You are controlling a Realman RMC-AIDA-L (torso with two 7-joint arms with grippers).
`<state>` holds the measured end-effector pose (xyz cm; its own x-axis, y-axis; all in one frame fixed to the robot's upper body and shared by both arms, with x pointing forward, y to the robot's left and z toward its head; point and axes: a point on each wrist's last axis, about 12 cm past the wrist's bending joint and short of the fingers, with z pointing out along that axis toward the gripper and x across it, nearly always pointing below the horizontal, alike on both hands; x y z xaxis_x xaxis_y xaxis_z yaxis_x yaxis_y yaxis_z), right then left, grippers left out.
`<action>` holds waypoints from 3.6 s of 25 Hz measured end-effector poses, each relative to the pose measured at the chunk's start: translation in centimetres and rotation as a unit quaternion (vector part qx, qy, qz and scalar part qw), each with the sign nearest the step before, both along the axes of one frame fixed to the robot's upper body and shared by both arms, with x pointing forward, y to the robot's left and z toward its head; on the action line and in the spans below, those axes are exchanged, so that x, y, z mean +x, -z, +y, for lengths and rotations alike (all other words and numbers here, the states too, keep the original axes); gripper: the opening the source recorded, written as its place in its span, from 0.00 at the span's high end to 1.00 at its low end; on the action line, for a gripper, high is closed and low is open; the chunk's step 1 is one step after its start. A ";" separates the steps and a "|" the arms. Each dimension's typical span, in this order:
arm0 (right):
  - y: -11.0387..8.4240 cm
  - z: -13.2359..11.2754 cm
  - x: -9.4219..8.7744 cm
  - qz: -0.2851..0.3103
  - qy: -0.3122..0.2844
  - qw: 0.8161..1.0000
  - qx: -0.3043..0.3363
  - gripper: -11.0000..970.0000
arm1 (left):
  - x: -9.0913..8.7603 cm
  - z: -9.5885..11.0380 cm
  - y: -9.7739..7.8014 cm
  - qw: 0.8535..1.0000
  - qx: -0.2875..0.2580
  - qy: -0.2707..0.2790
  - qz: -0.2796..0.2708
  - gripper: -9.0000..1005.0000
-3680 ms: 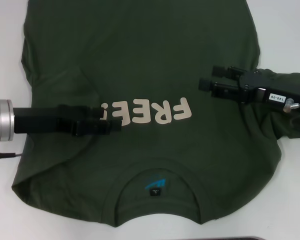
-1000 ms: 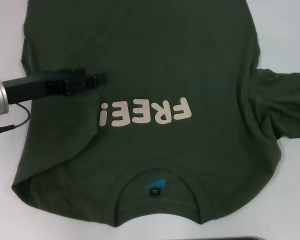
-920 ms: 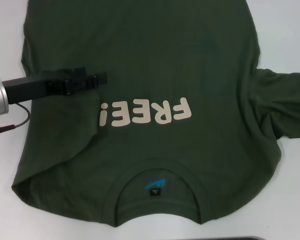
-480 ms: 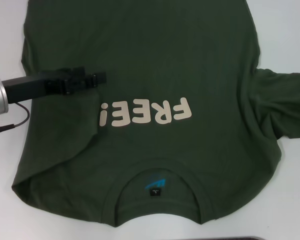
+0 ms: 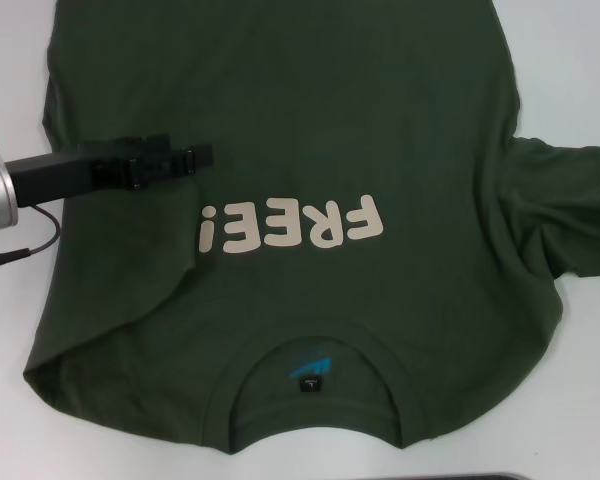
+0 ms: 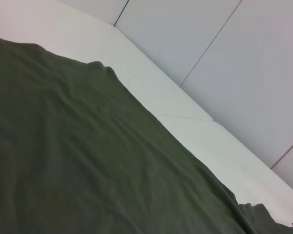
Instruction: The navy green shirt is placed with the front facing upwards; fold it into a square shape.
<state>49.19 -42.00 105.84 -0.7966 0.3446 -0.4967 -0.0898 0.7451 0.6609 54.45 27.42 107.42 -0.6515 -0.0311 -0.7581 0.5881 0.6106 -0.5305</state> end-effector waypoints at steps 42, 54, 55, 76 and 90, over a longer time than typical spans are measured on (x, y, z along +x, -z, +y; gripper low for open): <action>0.9 0.7 0.4 -0.002 0.016 1.000 -0.011 0.98 | -0.1 0.0 0.1 1.000 0.000 0.000 -0.003 0.12; 0.6 -0.6 -0.3 -0.027 0.053 0.998 -0.005 0.98 | -0.1 0.0 0.2 1.000 -0.002 0.000 -0.002 0.12; 0.5 -0.8 -0.4 -0.029 0.057 0.998 -0.004 0.98 | -0.1 0.0 0.2 1.000 -0.002 -0.001 -0.001 0.12; -0.7 -2.2 -0.9 -0.053 0.079 0.995 0.006 0.99 | -0.1 -0.2 0.2 1.000 -0.003 0.002 -0.001 0.12; -3.2 1.2 2.5 -0.109 0.005 0.993 0.046 0.99 | 0.0 -0.5 0.2 1.000 -0.005 0.006 0.001 0.12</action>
